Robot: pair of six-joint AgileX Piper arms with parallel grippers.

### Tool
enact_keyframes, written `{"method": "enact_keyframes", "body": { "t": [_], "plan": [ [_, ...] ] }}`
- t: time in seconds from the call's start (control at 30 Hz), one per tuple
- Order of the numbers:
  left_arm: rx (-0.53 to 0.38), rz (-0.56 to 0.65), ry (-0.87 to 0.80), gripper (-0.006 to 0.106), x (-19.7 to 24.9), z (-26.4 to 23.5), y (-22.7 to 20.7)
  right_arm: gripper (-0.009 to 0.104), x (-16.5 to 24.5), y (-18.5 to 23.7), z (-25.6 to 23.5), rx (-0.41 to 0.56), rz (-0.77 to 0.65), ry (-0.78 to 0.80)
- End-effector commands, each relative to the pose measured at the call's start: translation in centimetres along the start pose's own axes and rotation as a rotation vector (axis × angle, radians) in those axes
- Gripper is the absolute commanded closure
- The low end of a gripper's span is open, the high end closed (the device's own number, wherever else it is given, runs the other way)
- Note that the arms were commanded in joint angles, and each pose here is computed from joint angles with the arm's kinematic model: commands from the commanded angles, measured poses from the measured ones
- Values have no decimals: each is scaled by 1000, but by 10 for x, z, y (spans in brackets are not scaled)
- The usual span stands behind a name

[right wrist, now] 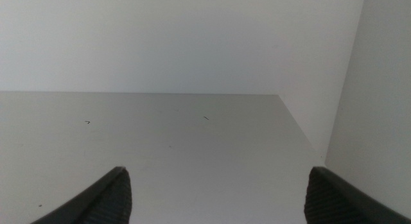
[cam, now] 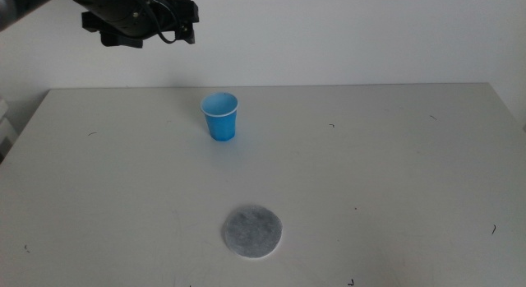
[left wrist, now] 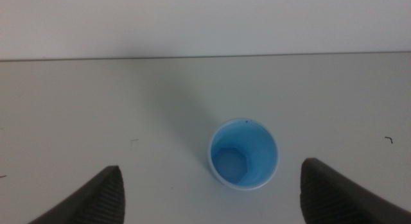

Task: Place an empty cup on a cup mat.

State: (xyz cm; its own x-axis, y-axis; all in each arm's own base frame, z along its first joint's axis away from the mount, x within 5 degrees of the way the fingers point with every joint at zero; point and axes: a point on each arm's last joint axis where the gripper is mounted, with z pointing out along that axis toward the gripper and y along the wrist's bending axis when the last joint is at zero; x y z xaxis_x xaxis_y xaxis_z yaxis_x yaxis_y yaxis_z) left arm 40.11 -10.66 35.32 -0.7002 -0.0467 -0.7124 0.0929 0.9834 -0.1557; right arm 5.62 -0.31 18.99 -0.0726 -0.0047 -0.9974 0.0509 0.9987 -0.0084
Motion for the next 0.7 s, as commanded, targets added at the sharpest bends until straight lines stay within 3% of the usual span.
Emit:
{"method": "enact_keyframes", "body": {
  "t": [0.0, 0.3, 0.67],
  "plan": [
    [52, -1, -81, -2, -21, -19, -15, 1, -12, 0, -3, -2, -17, -109],
    [26, 15, 78, -2, -10, 25, -23, 1, -12, 0, -3, -2, -17, -109],
    [-5, 38, 109, -2, -6, 30, -20, 1, -12, 0, -3, -2, -17, -109]
  ]
}}
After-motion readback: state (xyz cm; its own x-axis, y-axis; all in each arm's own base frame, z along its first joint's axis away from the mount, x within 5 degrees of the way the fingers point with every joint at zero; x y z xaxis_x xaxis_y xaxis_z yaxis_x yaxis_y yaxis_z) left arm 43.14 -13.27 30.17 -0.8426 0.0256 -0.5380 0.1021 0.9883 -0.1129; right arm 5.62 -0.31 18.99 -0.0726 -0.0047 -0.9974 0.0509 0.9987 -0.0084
